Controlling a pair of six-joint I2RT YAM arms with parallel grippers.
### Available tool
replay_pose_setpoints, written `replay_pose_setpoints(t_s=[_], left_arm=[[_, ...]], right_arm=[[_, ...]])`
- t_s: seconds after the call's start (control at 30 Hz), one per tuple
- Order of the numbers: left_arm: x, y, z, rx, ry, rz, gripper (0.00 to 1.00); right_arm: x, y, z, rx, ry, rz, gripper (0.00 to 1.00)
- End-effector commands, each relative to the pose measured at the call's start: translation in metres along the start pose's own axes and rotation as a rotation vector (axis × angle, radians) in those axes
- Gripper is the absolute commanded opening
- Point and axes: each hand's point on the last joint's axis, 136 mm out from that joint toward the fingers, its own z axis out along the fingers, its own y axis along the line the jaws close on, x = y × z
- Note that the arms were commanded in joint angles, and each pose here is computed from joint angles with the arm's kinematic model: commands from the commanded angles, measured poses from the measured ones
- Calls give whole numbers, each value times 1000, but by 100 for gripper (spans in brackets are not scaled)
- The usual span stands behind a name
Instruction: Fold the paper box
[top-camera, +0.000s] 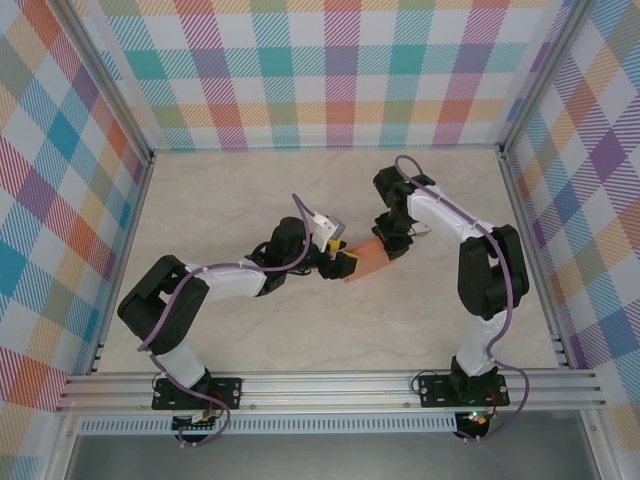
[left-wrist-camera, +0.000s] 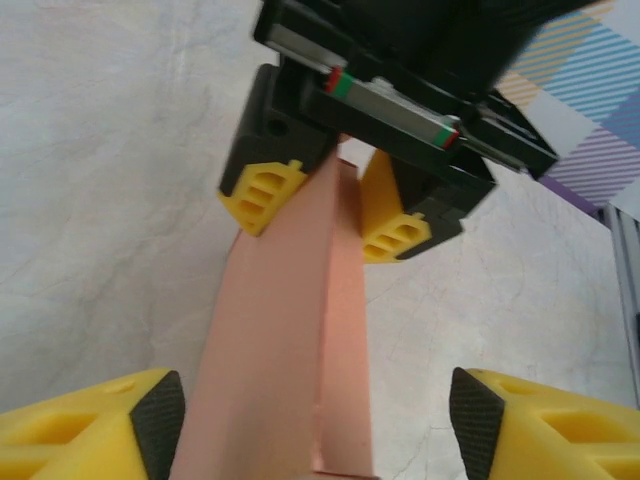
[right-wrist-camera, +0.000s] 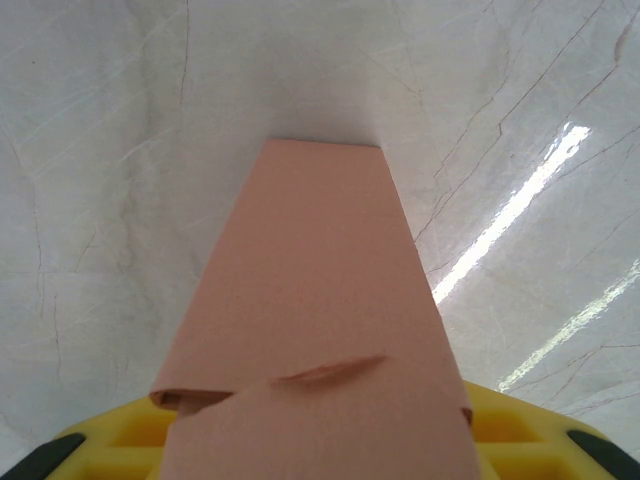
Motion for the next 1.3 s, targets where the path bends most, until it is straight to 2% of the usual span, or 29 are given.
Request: replay_pose_setpoints(t_s=[0.0,0.33,1.0,1.2,1.27], left_arm=[[-10,4,-2,-44,-27,6,67],[-9,-8,-2,21,-12,8,59],[-13,-13,-6,42,-21,10,55],[-12,-14,-6,41,-10,22,45],[-11,-12,-6,29,6,23,45]], right_arm=[[11,-23,49,138,64,-2,32],[11,-24,49,140,67,-1,32],[12,-26,51,148,70,1,32],[12,-26,52,151,71,2,32],[12,-26,52,152,71,2,32]])
